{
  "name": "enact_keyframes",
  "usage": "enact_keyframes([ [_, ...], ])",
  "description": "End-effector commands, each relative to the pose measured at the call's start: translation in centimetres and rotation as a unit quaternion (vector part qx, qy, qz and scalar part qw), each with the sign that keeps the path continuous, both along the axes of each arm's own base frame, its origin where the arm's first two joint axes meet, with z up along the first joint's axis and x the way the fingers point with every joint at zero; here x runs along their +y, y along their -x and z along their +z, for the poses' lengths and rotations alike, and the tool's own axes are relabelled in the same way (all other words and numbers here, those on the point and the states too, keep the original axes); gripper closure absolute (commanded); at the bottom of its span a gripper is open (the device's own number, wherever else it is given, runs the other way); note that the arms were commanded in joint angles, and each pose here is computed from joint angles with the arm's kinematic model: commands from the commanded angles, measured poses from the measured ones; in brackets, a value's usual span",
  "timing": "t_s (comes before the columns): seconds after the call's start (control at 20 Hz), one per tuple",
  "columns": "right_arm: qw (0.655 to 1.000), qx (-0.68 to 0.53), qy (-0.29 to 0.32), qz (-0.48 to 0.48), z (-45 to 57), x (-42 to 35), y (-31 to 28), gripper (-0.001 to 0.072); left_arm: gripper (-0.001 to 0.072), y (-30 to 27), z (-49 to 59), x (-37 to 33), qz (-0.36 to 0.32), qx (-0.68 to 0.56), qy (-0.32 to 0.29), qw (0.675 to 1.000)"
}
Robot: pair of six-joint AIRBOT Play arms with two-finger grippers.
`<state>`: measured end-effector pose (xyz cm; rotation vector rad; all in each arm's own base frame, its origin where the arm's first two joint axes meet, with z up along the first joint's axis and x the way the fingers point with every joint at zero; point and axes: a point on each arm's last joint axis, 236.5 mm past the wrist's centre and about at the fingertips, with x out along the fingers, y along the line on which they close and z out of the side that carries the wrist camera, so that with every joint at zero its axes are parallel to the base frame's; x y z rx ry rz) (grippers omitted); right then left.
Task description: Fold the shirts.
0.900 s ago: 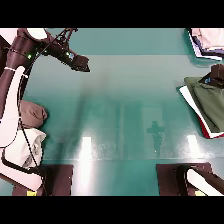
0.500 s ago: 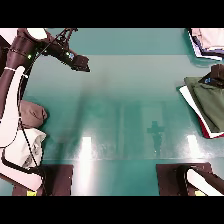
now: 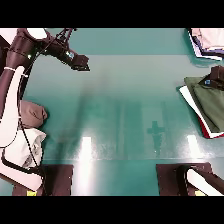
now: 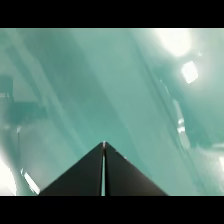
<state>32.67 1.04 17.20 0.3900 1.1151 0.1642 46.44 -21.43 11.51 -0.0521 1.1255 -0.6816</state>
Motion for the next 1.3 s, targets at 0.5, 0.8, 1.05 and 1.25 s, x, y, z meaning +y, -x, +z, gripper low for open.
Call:
enact_keyframes([
  [0.5, 1.000, 0.003, 0.005, 0.015, -0.1, 0.1, 0.4, 0.0696, 0.0681, 15.4, -1.2, 22.3, 0.145, 0.041, -0.374, 0.915],
  [0.8, 1.000, 0.005, 0.005, 0.016, -0.1, 0.2, 0.5, 0.0695, -0.0009, 16.6, -9.3, 26.8, 0.205, 0.029, -0.445, 0.871],
  [1.05, 1.000, 0.012, 0.004, 0.019, -0.2, 0.3, 0.8, 0.0695, -0.0009, 17.2, -13.7, 27.9, 0.235, 0.023, -0.442, 0.865],
  [1.25, 1.000, 0.012, 0.004, 0.019, -0.2, 0.3, 0.8, 0.0695, 0.0365, 18.1, -14.1, 30.2, 0.283, 0.044, -0.436, 0.853],
])
